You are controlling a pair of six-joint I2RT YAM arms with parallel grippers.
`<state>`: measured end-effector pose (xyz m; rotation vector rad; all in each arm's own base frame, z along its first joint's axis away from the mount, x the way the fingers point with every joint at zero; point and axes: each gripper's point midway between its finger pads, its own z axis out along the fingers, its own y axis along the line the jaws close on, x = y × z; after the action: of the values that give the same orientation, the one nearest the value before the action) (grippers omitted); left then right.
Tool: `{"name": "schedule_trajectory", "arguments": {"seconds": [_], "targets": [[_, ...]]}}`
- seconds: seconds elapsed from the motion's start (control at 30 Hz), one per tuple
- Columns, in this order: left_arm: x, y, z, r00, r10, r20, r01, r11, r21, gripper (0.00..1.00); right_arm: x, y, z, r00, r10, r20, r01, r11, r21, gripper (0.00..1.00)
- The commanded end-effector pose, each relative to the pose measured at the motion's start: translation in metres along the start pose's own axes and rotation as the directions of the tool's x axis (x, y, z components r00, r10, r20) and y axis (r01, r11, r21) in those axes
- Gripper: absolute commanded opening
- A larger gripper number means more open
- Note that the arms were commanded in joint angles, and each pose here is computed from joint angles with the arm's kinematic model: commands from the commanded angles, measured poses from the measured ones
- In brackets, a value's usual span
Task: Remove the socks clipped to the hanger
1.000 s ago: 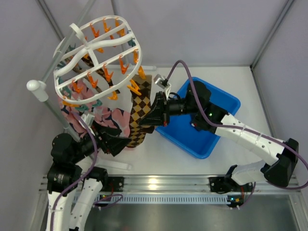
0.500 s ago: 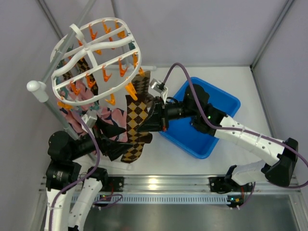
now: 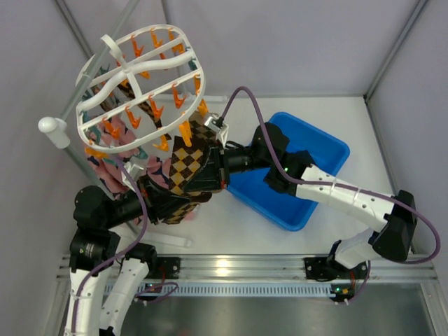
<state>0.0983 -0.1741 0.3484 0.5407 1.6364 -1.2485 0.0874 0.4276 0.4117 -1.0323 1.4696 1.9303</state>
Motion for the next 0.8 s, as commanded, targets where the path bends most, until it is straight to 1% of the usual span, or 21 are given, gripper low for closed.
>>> {"name": "schedule_trajectory", "arguments": {"seconds": [0.0, 0.03, 0.07, 0.1, 0.13, 0.17, 0.2, 0.23, 0.27, 0.3, 0.33, 0.37, 0.4, 0.47, 0.53, 0.57, 0.6, 0.77], "targets": [[-0.004, 0.000, 0.001, 1.000, 0.008, 0.029, -0.008, 1.000, 0.000, 0.00, -0.025, 0.018, 0.012, 0.997, -0.045, 0.066, 0.046, 0.999, -0.013, 0.18], [-0.003, -0.001, 0.000, 1.000, -0.002, 0.030, 0.001, 1.000, 0.002, 0.00, -0.023, 0.011, 0.011, 0.996, -0.069, 0.059, 0.068, 0.997, 0.028, 0.29], [-0.004, -0.002, -0.001, 0.999, -0.004, 0.034, 0.004, 1.000, 0.002, 0.00, -0.023, 0.006, 0.009, 0.995, -0.078, 0.057, 0.075, 0.995, 0.068, 0.44], [-0.005, -0.004, -0.002, 0.999, -0.002, 0.044, 0.002, 1.000, -0.003, 0.00, -0.026, -0.004, 0.007, 0.993, -0.089, 0.075, 0.079, 0.988, 0.134, 0.49], [-0.005, -0.004, -0.003, 0.999, -0.016, 0.052, 0.017, 1.000, -0.009, 0.00, -0.020, -0.009, -0.001, 0.993, -0.104, 0.056, 0.092, 0.978, 0.190, 0.53], [-0.006, -0.005, -0.003, 0.998, -0.018, 0.060, 0.019, 1.000, -0.014, 0.00, -0.021, -0.011, -0.005, 0.991, -0.118, 0.061, 0.102, 0.970, 0.223, 0.62], [-0.006, -0.007, -0.005, 0.997, -0.027, 0.069, 0.028, 1.000, -0.014, 0.00, -0.025, -0.010, -0.014, 0.987, -0.141, 0.082, 0.115, 0.957, 0.266, 0.63], [-0.006, -0.009, -0.006, 0.997, -0.030, 0.073, 0.031, 0.999, -0.014, 0.00, -0.024, -0.014, -0.019, 0.983, -0.169, 0.070, 0.141, 0.944, 0.300, 0.63], [-0.006, -0.011, -0.007, 0.997, -0.033, 0.075, 0.034, 0.999, -0.009, 0.00, -0.026, -0.021, -0.026, 0.981, -0.179, 0.071, 0.142, 0.922, 0.359, 0.71], [-0.006, -0.015, -0.008, 0.996, -0.034, 0.078, 0.034, 0.999, -0.001, 0.00, -0.032, -0.015, -0.032, 0.975, -0.208, 0.078, 0.164, 0.912, 0.377, 0.74], [-0.006, -0.016, -0.009, 0.996, -0.032, 0.082, 0.032, 0.999, 0.002, 0.00, -0.031, -0.017, -0.036, 0.971, -0.231, 0.054, 0.191, 0.897, 0.399, 0.76], [-0.007, -0.017, -0.010, 0.995, -0.031, 0.090, 0.031, 1.000, -0.002, 0.00, -0.035, -0.018, -0.040, 0.967, -0.251, 0.054, 0.206, 0.884, 0.419, 0.78], [-0.007, -0.020, -0.012, 0.995, -0.027, 0.100, 0.028, 1.000, -0.001, 0.00, -0.043, -0.012, -0.042, 0.955, -0.293, 0.050, 0.245, 0.872, 0.423, 0.79], [-0.007, -0.022, -0.013, 0.995, -0.030, 0.099, 0.030, 1.000, 0.004, 0.00, -0.046, -0.014, -0.046, 0.952, -0.306, 0.020, 0.265, 0.855, 0.446, 0.79], [-0.005, -0.025, -0.014, 0.995, -0.038, 0.096, 0.037, 0.999, 0.014, 0.00, -0.060, -0.013, -0.048, 0.937, -0.349, 0.005, 0.306, 0.829, 0.469, 0.80], [-0.005, -0.025, -0.014, 0.994, -0.045, 0.096, 0.043, 0.999, 0.015, 0.00, -0.058, -0.014, -0.050, 0.941, -0.339, -0.016, 0.304, 0.821, 0.484, 0.80], [-0.005, -0.026, -0.015, 0.994, -0.044, 0.100, 0.043, 0.999, 0.015, 0.00, -0.067, -0.014, -0.048, 0.933, -0.359, -0.018, 0.321, 0.811, 0.490, 0.80], [-0.004, -0.031, -0.017, 0.994, -0.044, 0.099, 0.041, 0.999, 0.029, 0.00, -0.081, -0.020, -0.047, 0.926, -0.376, -0.036, 0.342, 0.793, 0.504, 0.80]]}}
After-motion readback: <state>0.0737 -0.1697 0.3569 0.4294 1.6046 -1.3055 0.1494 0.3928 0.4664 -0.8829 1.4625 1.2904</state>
